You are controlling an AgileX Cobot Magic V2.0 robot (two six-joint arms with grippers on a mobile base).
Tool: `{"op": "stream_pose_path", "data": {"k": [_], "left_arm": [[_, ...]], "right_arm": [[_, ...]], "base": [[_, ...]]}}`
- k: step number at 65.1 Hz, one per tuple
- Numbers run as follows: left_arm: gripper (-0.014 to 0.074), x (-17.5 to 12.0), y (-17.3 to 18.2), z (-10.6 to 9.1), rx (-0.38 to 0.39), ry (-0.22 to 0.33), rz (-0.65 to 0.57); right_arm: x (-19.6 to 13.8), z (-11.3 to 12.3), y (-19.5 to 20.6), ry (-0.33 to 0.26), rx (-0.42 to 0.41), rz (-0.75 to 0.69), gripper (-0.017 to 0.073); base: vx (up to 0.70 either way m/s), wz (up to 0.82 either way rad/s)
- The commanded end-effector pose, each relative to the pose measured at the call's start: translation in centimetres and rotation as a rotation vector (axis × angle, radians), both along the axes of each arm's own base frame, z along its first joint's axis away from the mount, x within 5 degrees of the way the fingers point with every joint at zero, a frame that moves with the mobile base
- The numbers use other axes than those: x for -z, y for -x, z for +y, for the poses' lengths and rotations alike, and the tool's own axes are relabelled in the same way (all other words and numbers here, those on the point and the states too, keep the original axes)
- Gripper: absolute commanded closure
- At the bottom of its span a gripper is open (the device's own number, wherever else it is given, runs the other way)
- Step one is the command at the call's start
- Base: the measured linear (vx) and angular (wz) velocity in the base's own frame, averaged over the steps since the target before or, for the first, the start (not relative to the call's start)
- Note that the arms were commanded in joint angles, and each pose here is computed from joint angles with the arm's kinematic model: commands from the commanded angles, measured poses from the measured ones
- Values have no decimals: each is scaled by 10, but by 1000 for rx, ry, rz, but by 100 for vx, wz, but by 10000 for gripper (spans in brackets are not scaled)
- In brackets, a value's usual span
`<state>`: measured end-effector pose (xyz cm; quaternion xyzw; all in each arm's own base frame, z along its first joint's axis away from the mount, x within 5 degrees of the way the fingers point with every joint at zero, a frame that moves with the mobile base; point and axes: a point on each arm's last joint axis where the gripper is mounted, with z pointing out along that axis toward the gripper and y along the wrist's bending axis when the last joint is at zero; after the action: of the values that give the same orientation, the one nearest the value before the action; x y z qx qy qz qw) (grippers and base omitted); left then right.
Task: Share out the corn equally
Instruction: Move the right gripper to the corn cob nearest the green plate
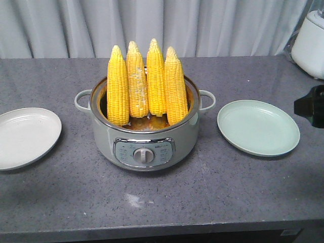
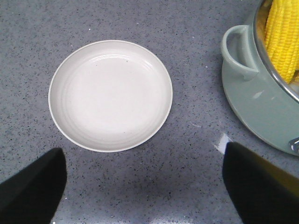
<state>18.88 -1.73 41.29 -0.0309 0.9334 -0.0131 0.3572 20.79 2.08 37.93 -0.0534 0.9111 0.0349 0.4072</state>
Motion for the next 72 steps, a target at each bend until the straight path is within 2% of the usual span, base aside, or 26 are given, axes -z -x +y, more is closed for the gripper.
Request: {"op": "stream_pose_path", "data": {"k": [1,8,24,35,41,48,53,63,72], "left_arm": [[-39,-15,2,0,0,18,-88],[-20,-14,2,0,0,18,-88],[1,-14,2,0,-1,18,-81],[1,-14,2,0,-1,18,-81],[1,-14,2,0,-1,18,-81],[1,-14,2,0,-1,18,-81],[1,-14,2,0,-1,17,-80],[1,-14,2,0,-1,17,-80],[1,-14,2,0,-1,17,-81]], "right_arm": [[-21,5,-11,-13,-57,-137,-34],[-25,12,-32,-25,-135,-125,-34],[-31,36,-93,-120,-329,-109,-34],[-31,45,-129,-148,-390,-111,-20],[-26,58,-145,-124,-430,-94,-6],[-24,81,-156,-60,-494,-94,-3],[-21,96,-166,-36,-523,-95,-3],[-15,119,-180,-28,-566,-107,-3],[-11,128,-193,-32,-568,-130,-3]], "base": [[0,0],[0,0],[0,0],[0,0],[0,0],[0,0],[0,0],[0,0],[0,0]]}}
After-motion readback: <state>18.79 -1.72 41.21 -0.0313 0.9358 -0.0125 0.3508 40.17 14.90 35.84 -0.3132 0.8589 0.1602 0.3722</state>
